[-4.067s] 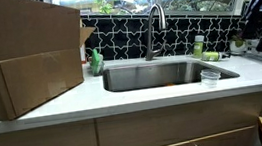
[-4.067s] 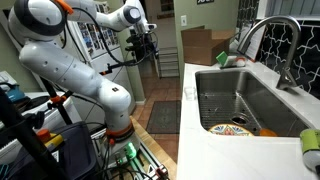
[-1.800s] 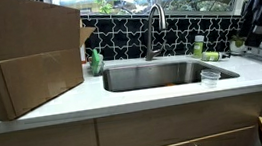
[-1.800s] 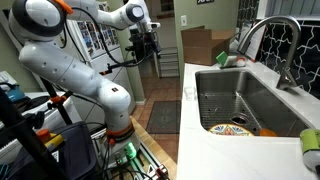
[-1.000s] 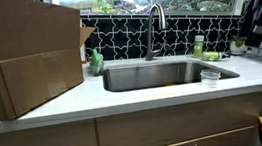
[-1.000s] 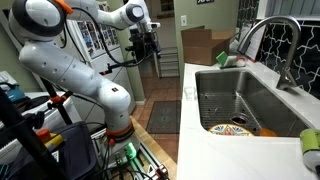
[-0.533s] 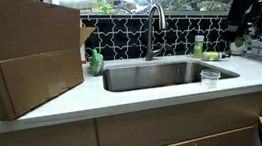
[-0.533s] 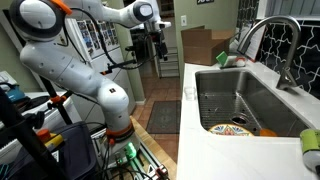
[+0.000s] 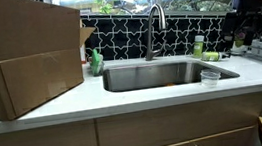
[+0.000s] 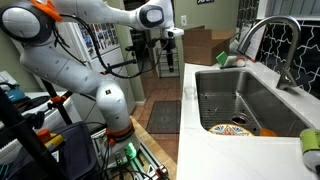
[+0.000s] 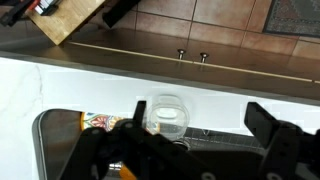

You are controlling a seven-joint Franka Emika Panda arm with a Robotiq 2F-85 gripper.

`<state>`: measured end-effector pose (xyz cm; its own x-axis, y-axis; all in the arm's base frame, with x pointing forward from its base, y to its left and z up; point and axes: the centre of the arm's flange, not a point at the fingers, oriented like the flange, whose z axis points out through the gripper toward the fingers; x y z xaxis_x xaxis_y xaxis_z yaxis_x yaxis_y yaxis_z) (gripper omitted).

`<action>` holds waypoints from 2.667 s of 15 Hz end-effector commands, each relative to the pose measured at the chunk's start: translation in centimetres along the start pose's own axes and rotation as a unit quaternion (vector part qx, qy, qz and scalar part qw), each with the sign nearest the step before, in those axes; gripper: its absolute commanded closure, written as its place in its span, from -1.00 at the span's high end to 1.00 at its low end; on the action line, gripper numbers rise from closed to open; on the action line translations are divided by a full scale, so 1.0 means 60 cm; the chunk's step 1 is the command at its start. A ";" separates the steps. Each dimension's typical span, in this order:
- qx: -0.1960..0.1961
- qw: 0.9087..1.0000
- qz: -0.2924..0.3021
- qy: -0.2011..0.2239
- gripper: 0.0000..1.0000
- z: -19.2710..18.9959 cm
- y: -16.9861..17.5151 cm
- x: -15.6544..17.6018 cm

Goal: Place the pump bottle on the right upright

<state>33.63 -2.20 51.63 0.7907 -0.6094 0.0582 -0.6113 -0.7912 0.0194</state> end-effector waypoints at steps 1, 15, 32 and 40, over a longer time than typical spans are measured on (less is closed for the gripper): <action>0.000 1.000 0.005 0.001 1.00 0.000 0.003 -0.002; 0.036 0.948 0.315 -0.018 1.00 0.075 0.215 0.225; 0.018 0.834 0.551 -0.032 1.00 0.150 0.344 0.319; 0.000 0.697 0.717 -0.018 1.00 0.220 0.538 0.385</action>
<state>33.37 -38.78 41.66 -0.5123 -0.8585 -0.0213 -0.8573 0.5127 -0.0452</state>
